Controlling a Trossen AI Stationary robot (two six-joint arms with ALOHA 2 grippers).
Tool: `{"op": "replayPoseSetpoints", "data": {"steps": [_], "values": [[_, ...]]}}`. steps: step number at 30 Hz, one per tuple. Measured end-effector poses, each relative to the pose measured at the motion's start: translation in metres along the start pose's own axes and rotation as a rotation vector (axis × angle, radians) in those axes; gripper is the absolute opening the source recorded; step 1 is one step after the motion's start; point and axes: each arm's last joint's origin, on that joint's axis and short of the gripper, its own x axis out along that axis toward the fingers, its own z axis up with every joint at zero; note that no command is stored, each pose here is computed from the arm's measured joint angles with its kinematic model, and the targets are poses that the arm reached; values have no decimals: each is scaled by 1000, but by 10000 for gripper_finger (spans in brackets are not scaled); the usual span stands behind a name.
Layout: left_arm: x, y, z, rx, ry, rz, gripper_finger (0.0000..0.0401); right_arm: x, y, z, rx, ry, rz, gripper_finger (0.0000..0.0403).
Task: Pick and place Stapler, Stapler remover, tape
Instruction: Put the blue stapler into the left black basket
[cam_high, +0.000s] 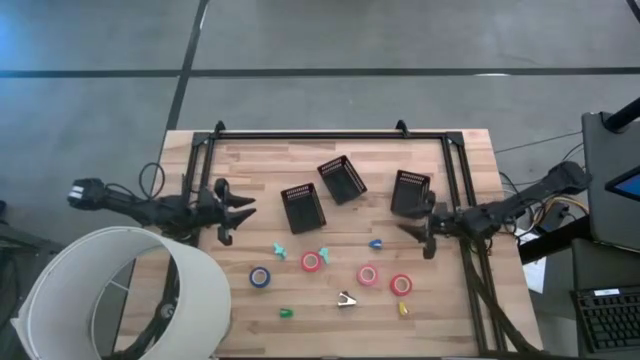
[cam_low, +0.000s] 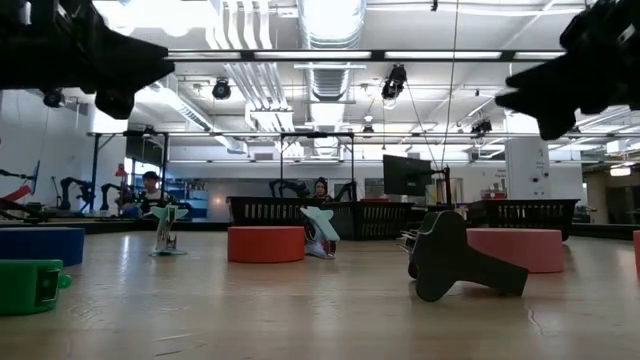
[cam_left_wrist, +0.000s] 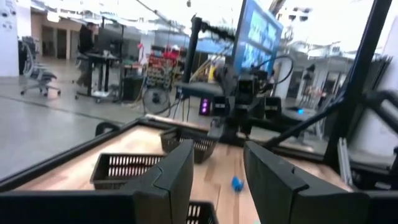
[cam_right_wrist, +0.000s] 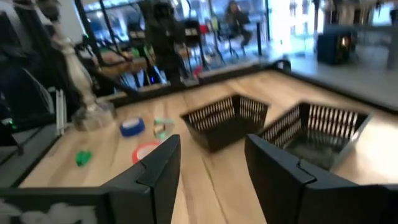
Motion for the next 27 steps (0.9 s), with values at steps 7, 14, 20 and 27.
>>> {"op": "replayPoseSetpoints", "data": {"steps": [7, 14, 20, 27], "values": [[3, 0, -4, 10, 29, 27, 145, 17, 8, -17, -38, 153, 15, 176], [3, 0, -1, -5, 2, 38, 145, 50, 31, -17, -162, 288, -4, 176], [3, 0, -1, -5, 2, 38, 145, 73, 42, -35, -237, 544, -74, 176], [3, 0, -1, -5, 2, 38, 145, 92, 49, -46, -294, 721, -162, 176]]}}
